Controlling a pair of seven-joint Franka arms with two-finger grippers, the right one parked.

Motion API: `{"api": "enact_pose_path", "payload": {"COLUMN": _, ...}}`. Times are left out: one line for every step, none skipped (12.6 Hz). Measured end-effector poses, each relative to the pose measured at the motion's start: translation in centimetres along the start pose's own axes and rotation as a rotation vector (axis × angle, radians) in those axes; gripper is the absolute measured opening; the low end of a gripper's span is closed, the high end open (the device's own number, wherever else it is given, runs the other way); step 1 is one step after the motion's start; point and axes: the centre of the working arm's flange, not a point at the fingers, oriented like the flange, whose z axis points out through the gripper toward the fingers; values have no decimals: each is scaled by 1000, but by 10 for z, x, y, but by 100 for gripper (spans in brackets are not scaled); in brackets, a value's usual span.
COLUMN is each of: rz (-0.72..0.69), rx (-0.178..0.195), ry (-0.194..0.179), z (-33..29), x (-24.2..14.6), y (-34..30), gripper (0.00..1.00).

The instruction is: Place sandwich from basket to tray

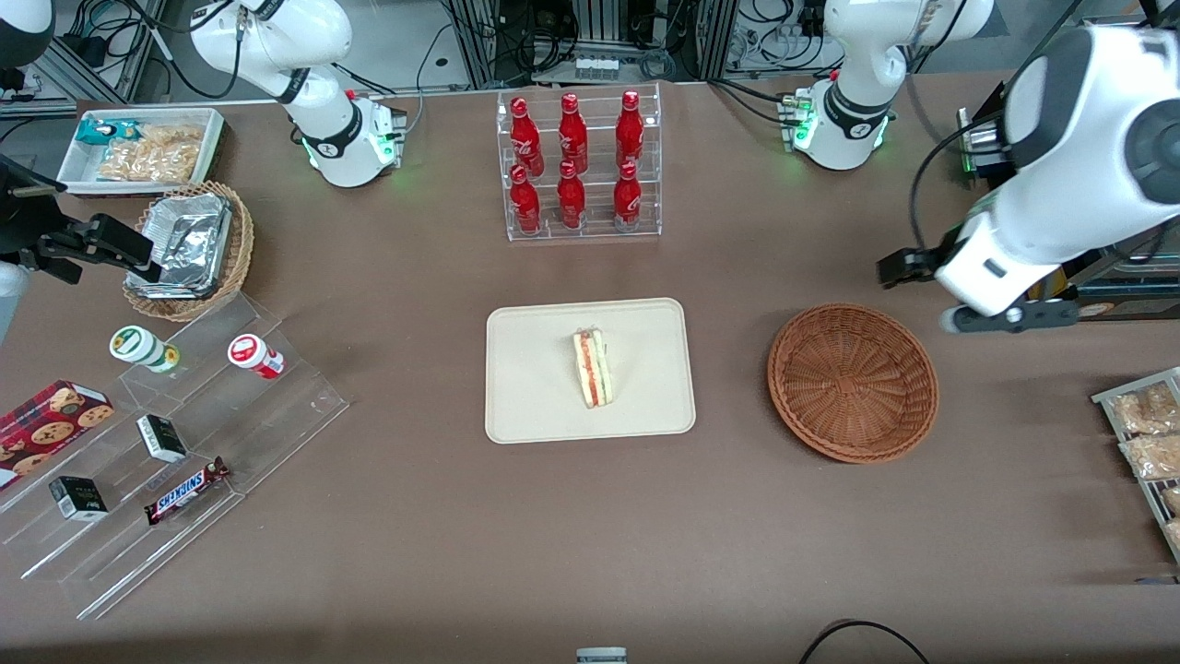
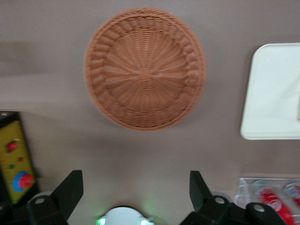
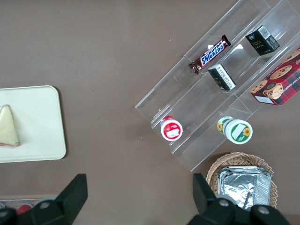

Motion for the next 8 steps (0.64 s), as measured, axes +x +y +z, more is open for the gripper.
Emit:
{"api": "enact_pose_path", "payload": {"rz": 9, "rx": 7, "ry": 6, "z": -5, "x": -3, "y": -10, "gripper": 100}}
{"api": "enact_pose_path", "payload": {"rz": 18, "rx": 9, "ry": 13, "z": -9, "x": -5, "y": -17, "gripper": 100}}
{"api": "enact_pose_path", "payload": {"rz": 25, "rx": 11, "ry": 16, "z": -12, "x": -7, "y": -21, "gripper": 100}}
{"api": "enact_pose_path", "payload": {"rz": 26, "rx": 14, "ry": 13, "z": -14, "x": -10, "y": -25, "gripper": 100}}
{"api": "enact_pose_path", "payload": {"rz": 29, "rx": 14, "ry": 15, "z": -18, "x": -13, "y": -32, "gripper": 100}}
{"api": "enact_pose_path", "payload": {"rz": 29, "rx": 12, "ry": 22, "z": -22, "x": -15, "y": -40, "gripper": 100}}
{"api": "enact_pose_path", "payload": {"rz": 25, "rx": 9, "ry": 31, "z": -27, "x": -16, "y": -47, "gripper": 100}}
{"api": "enact_pose_path", "payload": {"rz": 22, "rx": 7, "ry": 40, "z": -31, "x": -18, "y": -52, "gripper": 100}}
